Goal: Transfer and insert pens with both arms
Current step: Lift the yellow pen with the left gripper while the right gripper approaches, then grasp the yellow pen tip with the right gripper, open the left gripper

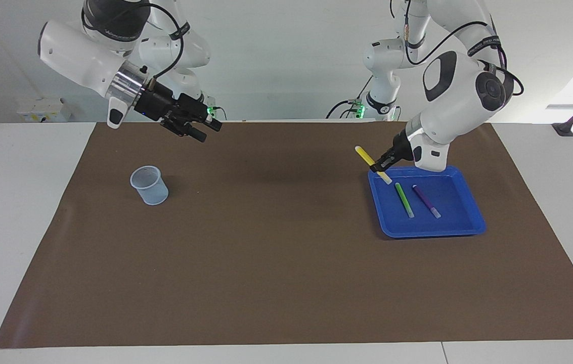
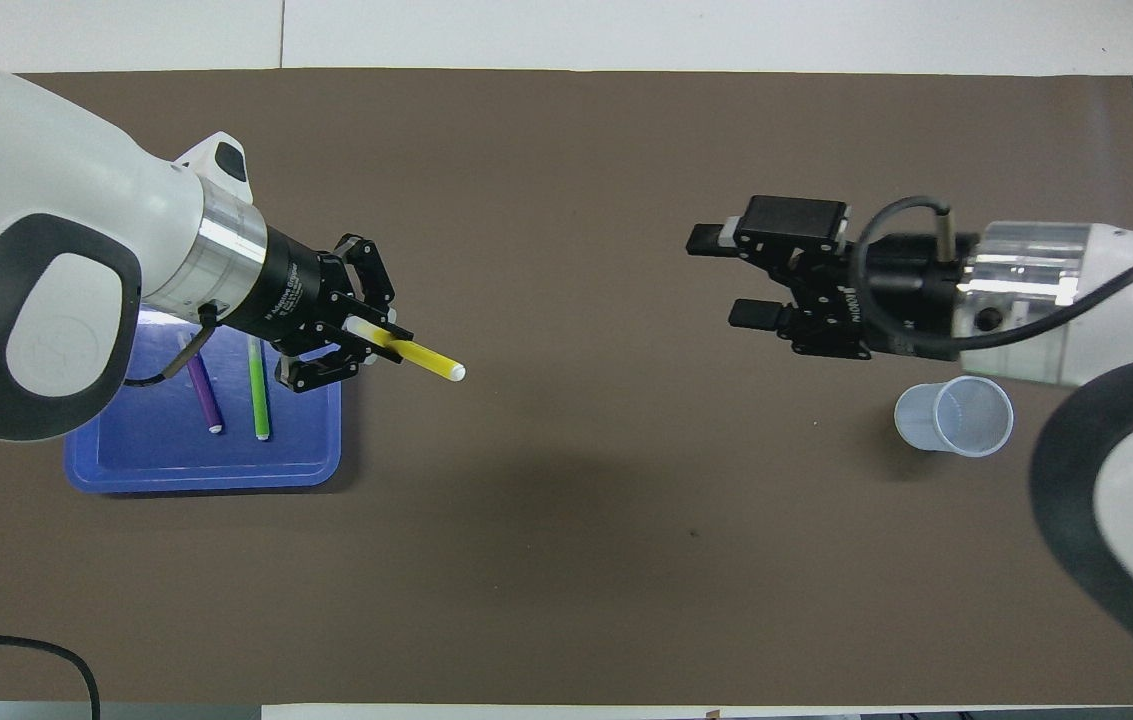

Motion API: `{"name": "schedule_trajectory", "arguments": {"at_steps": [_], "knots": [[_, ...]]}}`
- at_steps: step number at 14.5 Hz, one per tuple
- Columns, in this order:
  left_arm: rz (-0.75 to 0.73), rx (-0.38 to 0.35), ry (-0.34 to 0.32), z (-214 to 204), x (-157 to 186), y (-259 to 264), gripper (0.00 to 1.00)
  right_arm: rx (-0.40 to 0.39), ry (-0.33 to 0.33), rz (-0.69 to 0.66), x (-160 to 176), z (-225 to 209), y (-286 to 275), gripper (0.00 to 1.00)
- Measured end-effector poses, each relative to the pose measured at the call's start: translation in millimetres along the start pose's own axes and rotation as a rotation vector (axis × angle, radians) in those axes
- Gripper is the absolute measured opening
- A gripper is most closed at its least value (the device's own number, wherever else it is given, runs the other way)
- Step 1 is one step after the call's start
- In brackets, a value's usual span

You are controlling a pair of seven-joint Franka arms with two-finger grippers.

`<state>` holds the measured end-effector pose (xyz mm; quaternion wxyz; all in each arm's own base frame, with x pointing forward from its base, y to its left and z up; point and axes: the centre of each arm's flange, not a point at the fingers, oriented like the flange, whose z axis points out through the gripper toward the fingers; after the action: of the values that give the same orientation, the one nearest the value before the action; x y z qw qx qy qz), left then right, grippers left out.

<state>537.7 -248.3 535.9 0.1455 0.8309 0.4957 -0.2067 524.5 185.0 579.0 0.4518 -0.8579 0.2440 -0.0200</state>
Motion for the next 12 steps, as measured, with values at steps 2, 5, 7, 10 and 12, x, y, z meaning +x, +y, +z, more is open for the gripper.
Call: {"name": "schedule_trajectory", "arguments": {"at_steps": [2, 5, 7, 10, 12], "knots": [[-0.102, -0.028, -0.048, 2.2, -23.6, 3.1, 0.17, -0.002, 0.014, -0.018, -28.6, 33.9, -5.4, 1.00], [-0.265, -0.084, -0.099, -5.9, -33.2, 7.2, 0.17, -0.017, 0.003, -0.035, -39.6, 49.3, -0.2, 0.96], [-0.309, -0.106, -0.107, -5.5, -39.7, 10.0, 0.17, -0.027, 0.003, -0.047, -33.6, 51.9, 7.7, 0.78], [-0.339, -0.128, -0.115, 0.3, -56.8, 13.7, 0.17, -0.033, -0.008, -0.068, -36.1, 58.3, 8.4, 0.76], [-0.346, -0.136, -0.123, 5.4, -66.6, 15.1, 0.17, -0.035, -0.025, -0.085, -46.2, 64.9, 3.7, 0.74]]}}
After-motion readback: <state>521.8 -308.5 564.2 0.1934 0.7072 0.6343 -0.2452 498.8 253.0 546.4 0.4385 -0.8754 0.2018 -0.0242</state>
